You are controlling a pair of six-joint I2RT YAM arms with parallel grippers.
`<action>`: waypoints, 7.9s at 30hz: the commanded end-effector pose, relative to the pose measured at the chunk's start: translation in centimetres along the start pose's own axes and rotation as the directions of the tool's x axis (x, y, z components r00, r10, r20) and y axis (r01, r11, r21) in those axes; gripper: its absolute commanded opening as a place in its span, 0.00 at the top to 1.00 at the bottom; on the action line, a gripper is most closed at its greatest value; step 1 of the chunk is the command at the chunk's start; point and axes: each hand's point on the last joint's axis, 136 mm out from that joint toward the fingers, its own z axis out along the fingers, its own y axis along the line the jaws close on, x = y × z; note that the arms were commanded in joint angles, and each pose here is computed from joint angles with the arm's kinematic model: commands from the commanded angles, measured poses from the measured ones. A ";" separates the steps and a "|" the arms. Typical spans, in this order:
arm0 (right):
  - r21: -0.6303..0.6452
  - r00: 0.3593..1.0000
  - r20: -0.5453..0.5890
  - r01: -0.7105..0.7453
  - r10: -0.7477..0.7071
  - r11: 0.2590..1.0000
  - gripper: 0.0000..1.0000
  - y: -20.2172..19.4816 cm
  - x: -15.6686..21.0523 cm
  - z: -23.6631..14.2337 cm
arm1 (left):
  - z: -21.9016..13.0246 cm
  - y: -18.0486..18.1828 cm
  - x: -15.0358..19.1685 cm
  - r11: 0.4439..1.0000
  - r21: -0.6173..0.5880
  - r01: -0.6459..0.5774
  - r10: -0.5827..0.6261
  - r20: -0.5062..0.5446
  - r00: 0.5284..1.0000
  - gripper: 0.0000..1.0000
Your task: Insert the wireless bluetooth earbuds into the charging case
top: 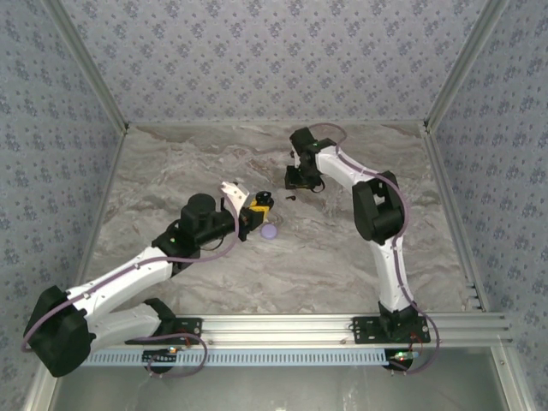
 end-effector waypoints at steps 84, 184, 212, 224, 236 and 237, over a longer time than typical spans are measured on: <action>0.176 0.989 -0.119 -0.067 0.089 0.982 0.63 -1.2 4.4 1.1 | -0.3 -0.8 -1.3 0.999 0.033 -0.018 0.016 0.048 0.999 0.90; 0.205 0.981 -0.171 -0.058 0.094 0.977 0.66 -5.6 9.7 -1.4 | 0.7 -0.9 -0.8 0.999 0.048 -0.014 0.013 0.022 1.000 0.90; 0.236 0.969 -0.220 -0.055 0.109 0.970 0.73 -6.2 10.8 0.5 | 0.5 -0.8 -0.7 0.999 0.045 -0.013 0.012 0.019 1.000 0.90; 0.142 0.982 -0.122 -0.124 0.142 0.982 0.76 -6.1 9.5 -1.3 | 1.0 -0.7 -0.2 0.999 0.043 0.006 -0.007 0.011 1.000 0.90; -0.134 0.978 -0.005 -0.207 0.208 0.969 0.76 -4.2 7.5 -3.6 | 3.8 2.0 2.0 0.990 -0.070 0.123 -0.126 -0.030 0.992 0.90; -0.153 0.977 0.001 -0.210 0.212 0.966 0.76 -4.1 7.4 -3.9 | 4.1 2.1 2.1 0.988 -0.075 0.132 -0.134 -0.030 0.990 0.90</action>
